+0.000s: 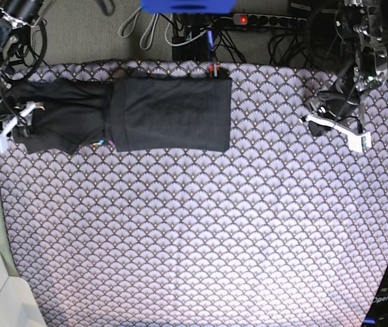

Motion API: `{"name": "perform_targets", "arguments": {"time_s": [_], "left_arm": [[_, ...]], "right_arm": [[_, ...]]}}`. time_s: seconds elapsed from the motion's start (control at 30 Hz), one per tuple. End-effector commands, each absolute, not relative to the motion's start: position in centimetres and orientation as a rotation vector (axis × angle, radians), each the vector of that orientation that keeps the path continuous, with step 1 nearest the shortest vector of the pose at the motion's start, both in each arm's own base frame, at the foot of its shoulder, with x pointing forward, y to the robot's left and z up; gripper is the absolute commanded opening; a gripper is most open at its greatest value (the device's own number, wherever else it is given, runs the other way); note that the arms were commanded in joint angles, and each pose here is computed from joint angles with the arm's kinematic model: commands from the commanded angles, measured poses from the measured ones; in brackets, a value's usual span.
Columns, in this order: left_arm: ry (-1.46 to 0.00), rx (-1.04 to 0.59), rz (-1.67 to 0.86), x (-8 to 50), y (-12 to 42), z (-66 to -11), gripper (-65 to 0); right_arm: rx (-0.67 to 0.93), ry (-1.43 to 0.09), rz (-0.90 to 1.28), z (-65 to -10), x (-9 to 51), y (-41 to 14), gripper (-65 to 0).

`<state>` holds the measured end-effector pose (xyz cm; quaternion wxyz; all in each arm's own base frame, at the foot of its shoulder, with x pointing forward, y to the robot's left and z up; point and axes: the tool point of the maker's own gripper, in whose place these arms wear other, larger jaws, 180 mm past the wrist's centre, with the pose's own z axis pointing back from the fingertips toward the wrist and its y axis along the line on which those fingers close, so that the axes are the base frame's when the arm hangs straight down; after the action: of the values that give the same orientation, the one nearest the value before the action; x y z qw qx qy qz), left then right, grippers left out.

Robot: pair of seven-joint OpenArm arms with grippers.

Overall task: Fold the T-shirt properly
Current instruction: 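Press and tuck the band end near the right gripper onto the fold, then grasp the band end with the right gripper and fold it over the stack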

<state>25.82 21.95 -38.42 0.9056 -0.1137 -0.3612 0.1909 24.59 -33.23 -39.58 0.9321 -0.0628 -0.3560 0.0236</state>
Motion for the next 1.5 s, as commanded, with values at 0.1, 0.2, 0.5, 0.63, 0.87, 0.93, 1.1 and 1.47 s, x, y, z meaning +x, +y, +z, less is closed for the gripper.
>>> {"name": "perform_targets", "arguments": {"time_s": [0.1, 0.2, 0.5, 0.63, 0.87, 0.93, 1.1, 1.47], "left_arm": [[-0.749, -0.244, 0.439, 26.2, 22.4, -37.8, -64.7], [-0.749, -0.245, 0.440, 26.2, 22.3, -37.8, -64.7], [-0.749, -0.245, 0.440, 26.2, 22.3, -37.8, -64.7], [-0.749, -0.244, 0.439, 26.2, 22.4, -37.8, -64.7], [-0.750, -0.243, 0.440, 26.2, 22.4, -37.7, -64.7], [-0.750, -0.243, 0.440, 26.2, 22.4, -37.7, -64.7], [-0.751, -0.244, 0.441, 26.2, 22.4, -37.7, -64.7], [-0.764, -0.201, 0.441, 26.1, 24.3, -37.2, -64.7]], "right_arm": [[-0.144, -0.716, 0.027, -39.8, 24.3, -35.3, -27.6], [-0.132, -0.696, 0.017, -40.6, 23.8, -35.4, -27.6], [-0.053, -0.631, -0.036, -43.9, 22.2, -33.7, -27.7], [-0.034, -0.623, -0.039, -44.5, 22.0, -32.8, -29.0], [-0.018, -0.616, -0.046, -45.0, 21.8, -32.0, -54.8], [-0.031, -0.631, -0.037, -44.3, 22.1, -32.1, -63.8], [-0.104, -0.750, 0.030, -39.7, 23.5, -31.4, -65.0], [-0.088, -0.939, 0.272, -32.4, 24.8, -21.6, -65.0]]}}
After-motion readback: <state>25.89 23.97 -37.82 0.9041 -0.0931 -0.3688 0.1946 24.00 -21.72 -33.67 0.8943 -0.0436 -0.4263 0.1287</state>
